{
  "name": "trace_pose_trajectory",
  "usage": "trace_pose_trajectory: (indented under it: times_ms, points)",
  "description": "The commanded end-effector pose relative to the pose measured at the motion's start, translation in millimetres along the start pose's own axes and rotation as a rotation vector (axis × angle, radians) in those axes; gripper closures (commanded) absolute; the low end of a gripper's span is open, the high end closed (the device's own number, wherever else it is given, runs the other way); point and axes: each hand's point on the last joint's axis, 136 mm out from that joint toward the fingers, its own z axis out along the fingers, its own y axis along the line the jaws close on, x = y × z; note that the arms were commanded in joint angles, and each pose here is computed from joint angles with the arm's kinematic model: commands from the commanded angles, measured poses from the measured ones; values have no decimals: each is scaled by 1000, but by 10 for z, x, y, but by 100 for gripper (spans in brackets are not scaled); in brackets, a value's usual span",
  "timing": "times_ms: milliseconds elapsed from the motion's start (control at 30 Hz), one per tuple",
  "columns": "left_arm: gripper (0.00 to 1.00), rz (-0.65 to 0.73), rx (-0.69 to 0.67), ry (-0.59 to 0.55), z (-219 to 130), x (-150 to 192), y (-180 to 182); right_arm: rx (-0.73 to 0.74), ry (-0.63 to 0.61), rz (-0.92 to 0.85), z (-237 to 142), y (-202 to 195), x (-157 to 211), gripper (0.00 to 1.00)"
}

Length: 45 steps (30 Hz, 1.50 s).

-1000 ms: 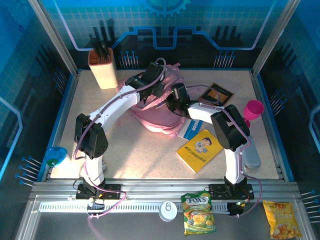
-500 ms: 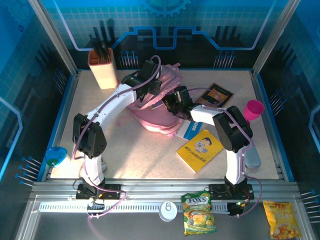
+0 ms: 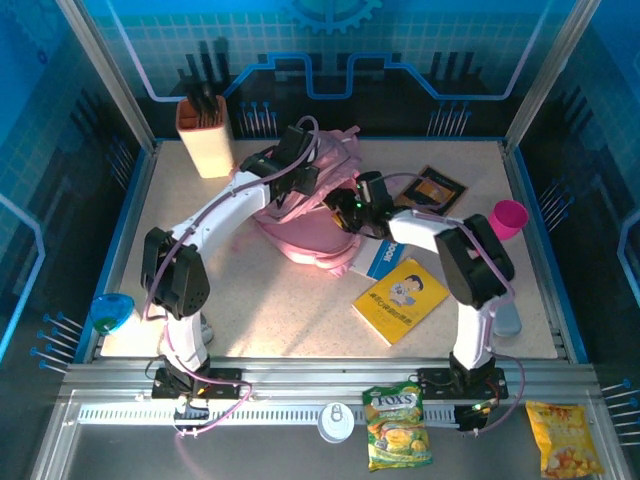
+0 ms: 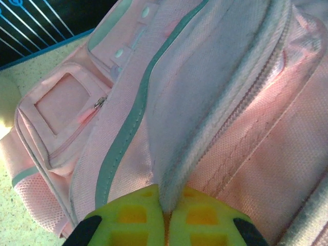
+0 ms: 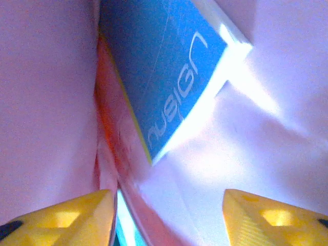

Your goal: Pack the student bag

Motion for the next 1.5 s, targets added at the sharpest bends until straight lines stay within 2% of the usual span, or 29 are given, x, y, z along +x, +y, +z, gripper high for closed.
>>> trace_pose_trajectory:
  times_ms: [0, 133, 233, 300, 400, 500, 600, 733, 900, 1167, 1367, 1433, 1467]
  points:
    - [100, -79, -39, -85, -182, -149, 263, 0, 30, -106, -461, 16, 193, 35]
    - [100, -81, -23, -48, -179, 108, 266, 165, -34, -166, -933, -441, 277, 28]
    - [98, -91, 26, -26, -211, 322, 197, 352, -122, -224, -1339, -864, 249, 23]
    - [71, -108, 65, -5, -250, 476, 136, 457, -181, -258, -1610, -1048, 204, 21]
    - [48, -153, 146, 16, -326, 629, 12, 559, -216, -259, -1890, -1247, 204, 20]
    - [33, -206, 247, 29, -419, 692, -161, 629, -194, -213, -1999, -1474, 297, 20]
    - [25, -235, 352, 44, -486, 718, -397, 671, -159, -160, -1993, -1690, 405, 22]
    - [19, -223, 451, 77, -540, 759, -755, 725, -143, -100, -1989, -1911, 479, 22]
    - [17, -220, 514, 142, -481, 880, -1103, 750, -137, -64, -1958, -2073, 471, 22]
    - [14, -226, 601, 250, -365, 1095, -1513, 777, -131, -62, -1896, -2310, 265, 22]
    - [12, -222, 649, 315, -277, 1225, -1833, 699, -114, -119, -1718, -2190, -117, 23]
    - [2, -221, 651, 333, -241, 1259, -1923, 674, -97, -154, -1670, -2087, -218, 24]
    - [1, -222, 654, 342, -223, 1271, -1973, 667, -94, -176, -1669, -2019, -253, 24]
